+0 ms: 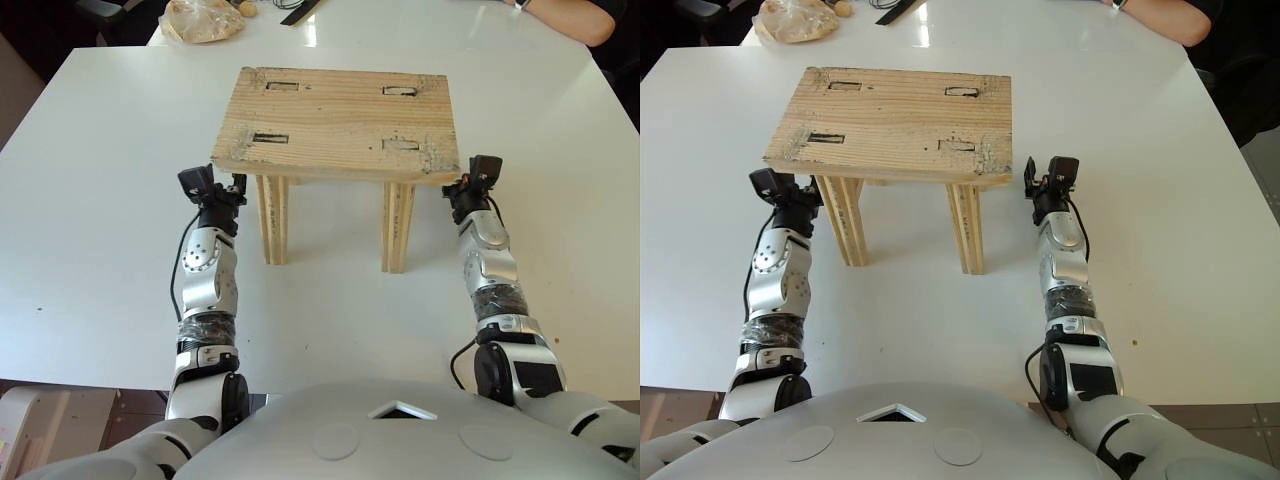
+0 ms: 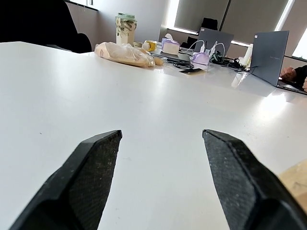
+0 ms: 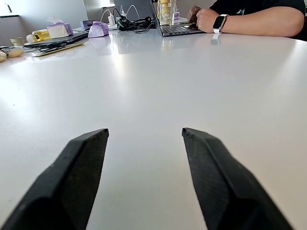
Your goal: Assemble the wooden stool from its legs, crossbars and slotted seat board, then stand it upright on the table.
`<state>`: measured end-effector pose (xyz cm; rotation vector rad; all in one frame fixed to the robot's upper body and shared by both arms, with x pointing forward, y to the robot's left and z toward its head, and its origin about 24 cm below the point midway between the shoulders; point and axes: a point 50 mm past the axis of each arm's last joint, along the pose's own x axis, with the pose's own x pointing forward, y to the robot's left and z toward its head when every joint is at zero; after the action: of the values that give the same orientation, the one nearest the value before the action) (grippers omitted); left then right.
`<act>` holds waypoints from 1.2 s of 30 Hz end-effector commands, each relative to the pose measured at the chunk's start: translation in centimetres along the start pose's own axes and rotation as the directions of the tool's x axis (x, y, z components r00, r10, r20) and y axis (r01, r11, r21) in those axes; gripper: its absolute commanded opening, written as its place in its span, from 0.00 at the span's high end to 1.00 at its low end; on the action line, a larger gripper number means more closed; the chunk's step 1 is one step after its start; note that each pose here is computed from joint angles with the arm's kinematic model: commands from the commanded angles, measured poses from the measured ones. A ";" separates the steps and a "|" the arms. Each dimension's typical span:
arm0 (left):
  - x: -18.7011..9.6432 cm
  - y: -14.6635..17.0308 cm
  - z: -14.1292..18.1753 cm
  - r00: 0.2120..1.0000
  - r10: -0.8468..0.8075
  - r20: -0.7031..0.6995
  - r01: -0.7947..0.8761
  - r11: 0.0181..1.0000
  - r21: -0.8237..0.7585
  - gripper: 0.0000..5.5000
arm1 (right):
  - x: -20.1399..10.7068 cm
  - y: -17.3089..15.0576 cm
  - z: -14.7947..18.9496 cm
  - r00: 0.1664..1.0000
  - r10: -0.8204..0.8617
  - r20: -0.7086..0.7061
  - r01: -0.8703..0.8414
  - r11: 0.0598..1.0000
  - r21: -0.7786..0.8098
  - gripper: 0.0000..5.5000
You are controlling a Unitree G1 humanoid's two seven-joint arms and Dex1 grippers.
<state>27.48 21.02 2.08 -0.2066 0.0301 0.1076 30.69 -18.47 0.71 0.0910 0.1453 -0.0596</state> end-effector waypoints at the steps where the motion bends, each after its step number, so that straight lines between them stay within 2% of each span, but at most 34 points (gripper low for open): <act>1: -1.0 0.0 -1.2 0.999 0.053 -0.010 -0.053 0.998 0.014 0.43 | 0.8 0.6 -0.3 1.000 -0.006 -0.026 0.006 1.000 -0.018 0.49; 5: -2.0 -1.7 -2.3 1.000 -0.025 0.001 0.024 0.988 0.153 0.43 | 0.8 -0.3 -0.6 0.999 -0.003 -0.039 0.000 0.997 -0.077 0.49; 10: -2.3 -2.0 -2.6 0.999 -0.028 0.036 0.020 0.978 0.207 0.43 | 0.8 0.4 -0.8 0.995 0.094 -0.040 -0.099 0.983 -0.158 0.49; 13: -2.2 -2.0 -2.5 0.998 -0.035 0.053 0.022 0.976 0.217 0.43 | 0.7 0.4 -0.6 0.993 0.117 -0.022 -0.119 0.971 -0.208 0.49; 29: -1.1 -2.9 -2.3 0.994 -0.070 0.081 0.048 0.970 0.239 0.43 | 1.2 0.7 -0.6 0.995 0.101 -0.004 -0.100 0.975 -0.199 0.49; 36: -1.9 -2.5 -2.6 0.995 -0.040 0.089 0.017 0.970 0.242 0.43 | 1.6 1.4 -0.5 0.991 0.136 -0.015 -0.137 0.969 -0.207 0.49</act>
<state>26.29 17.89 0.50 0.0334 -0.0653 0.0755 31.78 -17.67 -0.22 -0.0999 0.1532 0.0668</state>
